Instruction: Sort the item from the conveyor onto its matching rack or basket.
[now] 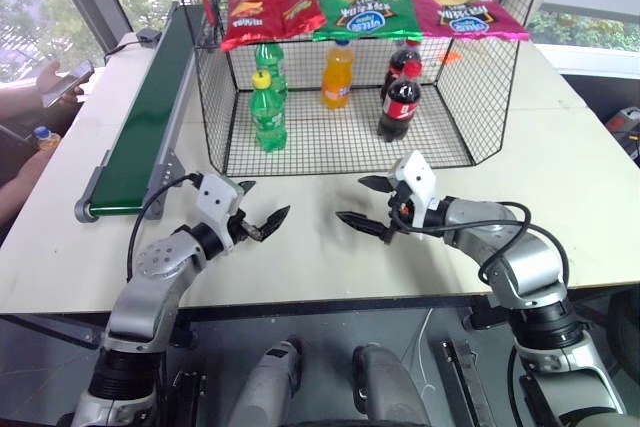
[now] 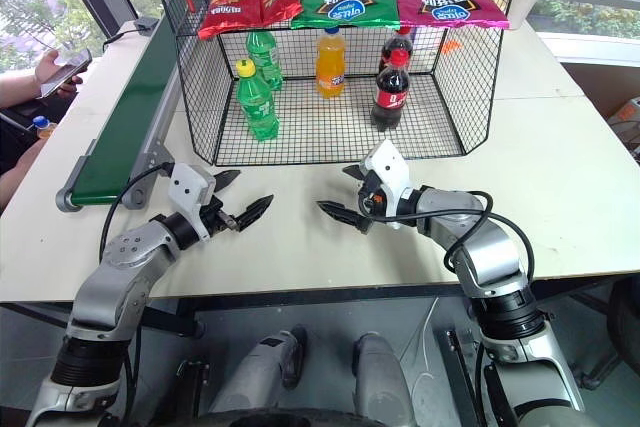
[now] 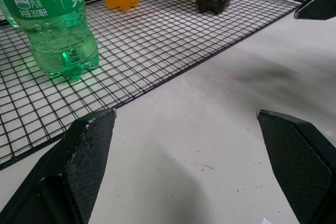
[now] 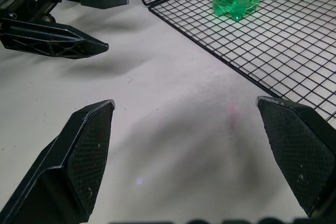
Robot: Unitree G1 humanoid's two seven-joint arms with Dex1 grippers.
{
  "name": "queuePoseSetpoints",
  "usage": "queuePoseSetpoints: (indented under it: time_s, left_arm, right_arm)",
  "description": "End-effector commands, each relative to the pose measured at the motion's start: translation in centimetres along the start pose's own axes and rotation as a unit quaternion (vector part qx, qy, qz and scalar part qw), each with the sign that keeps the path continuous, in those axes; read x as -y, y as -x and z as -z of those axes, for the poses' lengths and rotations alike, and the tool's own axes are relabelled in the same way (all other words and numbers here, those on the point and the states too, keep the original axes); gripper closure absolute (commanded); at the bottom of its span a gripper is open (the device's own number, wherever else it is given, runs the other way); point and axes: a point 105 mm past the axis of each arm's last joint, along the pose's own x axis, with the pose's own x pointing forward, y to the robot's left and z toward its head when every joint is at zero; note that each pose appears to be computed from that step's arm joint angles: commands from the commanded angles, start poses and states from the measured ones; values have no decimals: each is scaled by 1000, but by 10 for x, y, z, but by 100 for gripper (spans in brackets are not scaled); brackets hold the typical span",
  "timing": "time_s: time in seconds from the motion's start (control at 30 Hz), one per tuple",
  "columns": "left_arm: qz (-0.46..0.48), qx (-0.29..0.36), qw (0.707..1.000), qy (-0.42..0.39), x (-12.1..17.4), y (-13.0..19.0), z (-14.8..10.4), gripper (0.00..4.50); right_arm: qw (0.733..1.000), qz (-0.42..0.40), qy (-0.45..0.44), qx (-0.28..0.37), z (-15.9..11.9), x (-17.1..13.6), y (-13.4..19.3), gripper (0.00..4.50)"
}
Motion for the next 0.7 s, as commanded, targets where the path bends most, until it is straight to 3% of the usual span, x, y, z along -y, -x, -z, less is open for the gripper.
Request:
queuePoseSetpoints:
  time_s: [0.03,0.7]
  left_arm:
    - [-2,21,1000,-14,1,1,-11,0]
    - [-2,19,1000,-15,0,3,-10,0]
  right_arm:
    - [999,-12,27,23,-18,-5,1,4]
    - [999,-28,28,21,-19,-11,1,4]
